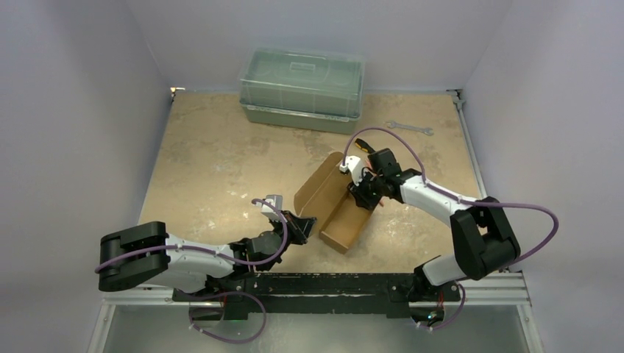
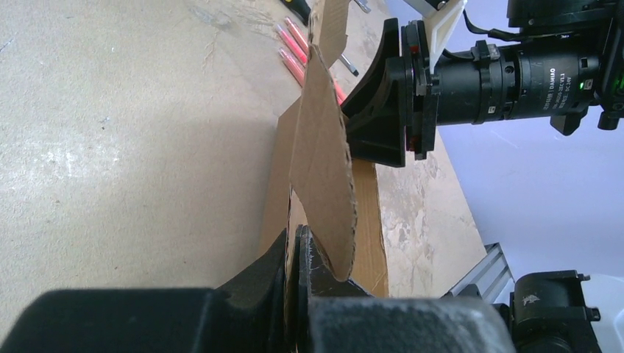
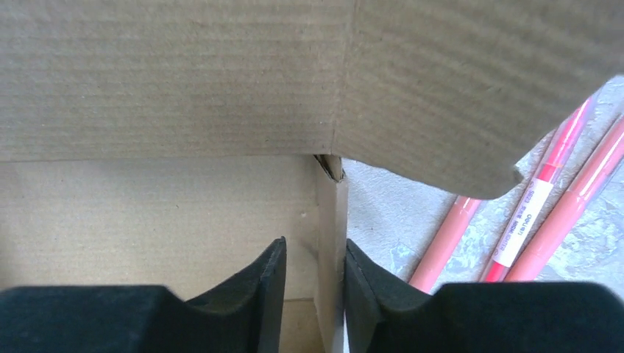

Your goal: Fold the paper box

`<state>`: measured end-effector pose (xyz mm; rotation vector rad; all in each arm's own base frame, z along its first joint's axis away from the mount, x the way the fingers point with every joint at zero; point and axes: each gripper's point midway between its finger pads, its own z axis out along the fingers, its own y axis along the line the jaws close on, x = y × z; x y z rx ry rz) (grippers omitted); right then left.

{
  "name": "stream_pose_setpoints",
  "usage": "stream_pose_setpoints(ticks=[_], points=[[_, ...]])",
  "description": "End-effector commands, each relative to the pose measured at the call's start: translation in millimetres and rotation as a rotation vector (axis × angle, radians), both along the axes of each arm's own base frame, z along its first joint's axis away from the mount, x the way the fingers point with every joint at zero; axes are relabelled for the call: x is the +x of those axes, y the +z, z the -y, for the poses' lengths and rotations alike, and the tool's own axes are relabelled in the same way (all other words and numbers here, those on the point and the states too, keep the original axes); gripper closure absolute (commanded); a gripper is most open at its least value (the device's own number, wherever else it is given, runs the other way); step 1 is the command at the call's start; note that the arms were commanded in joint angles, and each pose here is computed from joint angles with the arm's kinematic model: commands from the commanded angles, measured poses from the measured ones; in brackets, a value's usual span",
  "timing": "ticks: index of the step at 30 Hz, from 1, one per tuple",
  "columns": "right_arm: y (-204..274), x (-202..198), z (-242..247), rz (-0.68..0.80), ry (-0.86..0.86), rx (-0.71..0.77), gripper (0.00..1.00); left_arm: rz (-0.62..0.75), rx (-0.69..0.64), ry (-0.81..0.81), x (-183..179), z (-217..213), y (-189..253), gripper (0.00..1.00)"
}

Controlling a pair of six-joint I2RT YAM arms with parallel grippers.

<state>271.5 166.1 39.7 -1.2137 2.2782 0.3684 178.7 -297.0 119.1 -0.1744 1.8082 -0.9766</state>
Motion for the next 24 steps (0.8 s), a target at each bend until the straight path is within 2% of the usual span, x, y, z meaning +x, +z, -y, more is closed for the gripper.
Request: stream_pose_setpoints(ticks=[1,7,14,15,17,19,24], points=[[16,10,-8,0.042,-0.018,0.053,0.69,0.035,-0.046,-0.022,-1,9,18,1.0],[12,13,-1,0.052,-0.041,0.018,0.98,0.036,-0.058,-0.03,-2,10,19,1.0],[14,8,-4,0.04,-0.01,0.031,1.0,0.047,-0.051,-0.036,-3,9,20,1.0],[16,7,-7,0.033,0.0,0.046,0.98,0.051,-0.046,-0.037,-3,8,20,1.0],[21,6,-10,0.032,0.011,0.068,0.74,0.064,-0.03,-0.04,-2,7,21,1.0],[29,5,-9,0.034,0.024,0.095,0.6,0.079,0.004,-0.042,-2,5,21,1.0],[60,3,-4,0.063,0.055,0.203,0.49,0.127,0.112,-0.035,2,-2,21,1.0]])
